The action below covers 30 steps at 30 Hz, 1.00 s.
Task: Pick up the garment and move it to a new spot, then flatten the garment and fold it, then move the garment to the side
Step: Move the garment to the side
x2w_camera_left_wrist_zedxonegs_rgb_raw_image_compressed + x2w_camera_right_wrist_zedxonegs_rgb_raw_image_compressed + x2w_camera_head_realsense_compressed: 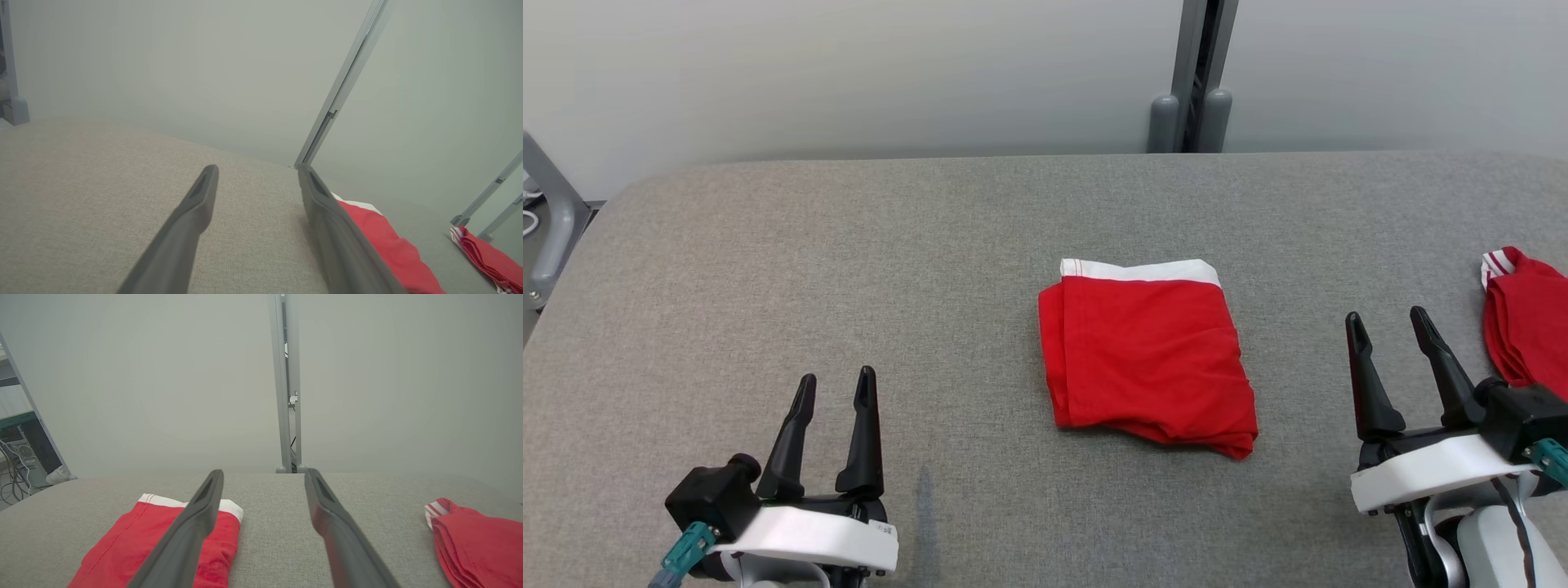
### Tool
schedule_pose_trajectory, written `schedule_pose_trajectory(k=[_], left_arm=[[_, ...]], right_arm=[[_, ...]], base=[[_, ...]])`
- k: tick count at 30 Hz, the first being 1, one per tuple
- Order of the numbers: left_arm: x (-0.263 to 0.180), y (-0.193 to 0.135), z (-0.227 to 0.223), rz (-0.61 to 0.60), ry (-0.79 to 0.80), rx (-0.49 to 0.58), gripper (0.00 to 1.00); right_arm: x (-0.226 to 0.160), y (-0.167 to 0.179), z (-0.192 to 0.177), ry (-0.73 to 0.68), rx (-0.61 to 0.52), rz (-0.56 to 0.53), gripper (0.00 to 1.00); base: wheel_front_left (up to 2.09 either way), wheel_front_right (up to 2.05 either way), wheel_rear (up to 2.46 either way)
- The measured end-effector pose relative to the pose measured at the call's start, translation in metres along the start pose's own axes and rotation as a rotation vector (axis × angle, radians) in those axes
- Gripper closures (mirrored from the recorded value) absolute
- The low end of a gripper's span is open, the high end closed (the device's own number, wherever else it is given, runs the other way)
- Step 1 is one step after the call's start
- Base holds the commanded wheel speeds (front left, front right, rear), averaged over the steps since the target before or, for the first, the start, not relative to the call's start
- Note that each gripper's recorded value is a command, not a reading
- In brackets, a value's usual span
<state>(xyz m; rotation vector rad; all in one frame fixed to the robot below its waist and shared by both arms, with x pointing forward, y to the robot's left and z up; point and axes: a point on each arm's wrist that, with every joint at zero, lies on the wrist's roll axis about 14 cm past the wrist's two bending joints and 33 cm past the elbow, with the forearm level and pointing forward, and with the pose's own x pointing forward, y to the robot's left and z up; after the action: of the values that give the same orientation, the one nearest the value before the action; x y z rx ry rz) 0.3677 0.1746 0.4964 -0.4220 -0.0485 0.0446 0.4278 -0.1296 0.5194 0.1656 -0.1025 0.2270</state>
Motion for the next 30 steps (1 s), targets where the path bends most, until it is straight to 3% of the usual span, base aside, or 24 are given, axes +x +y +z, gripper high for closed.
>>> schedule_pose_trajectory(k=[8,15,30], left_arm=[[-0.001,0.004,-0.004,0.013,0.014,0.0,0.0],[0.005,0.008,-0.015,0.028,0.045,-0.001,0.0],[0.021,0.021,-0.033,0.066,0.098,0.013,0.0]], right_arm=[[0.004,-0.001,-0.009,0.021,0.006,-0.001,0.0],[0.017,0.0,-0.043,0.125,0.051,0.005,0.0],[0.044,0.029,-0.138,0.604,0.346,0.118,0.0]], base=[[0.0,0.0,0.0],[0.0,0.0,0.0],[0.0,0.0,0.0]])
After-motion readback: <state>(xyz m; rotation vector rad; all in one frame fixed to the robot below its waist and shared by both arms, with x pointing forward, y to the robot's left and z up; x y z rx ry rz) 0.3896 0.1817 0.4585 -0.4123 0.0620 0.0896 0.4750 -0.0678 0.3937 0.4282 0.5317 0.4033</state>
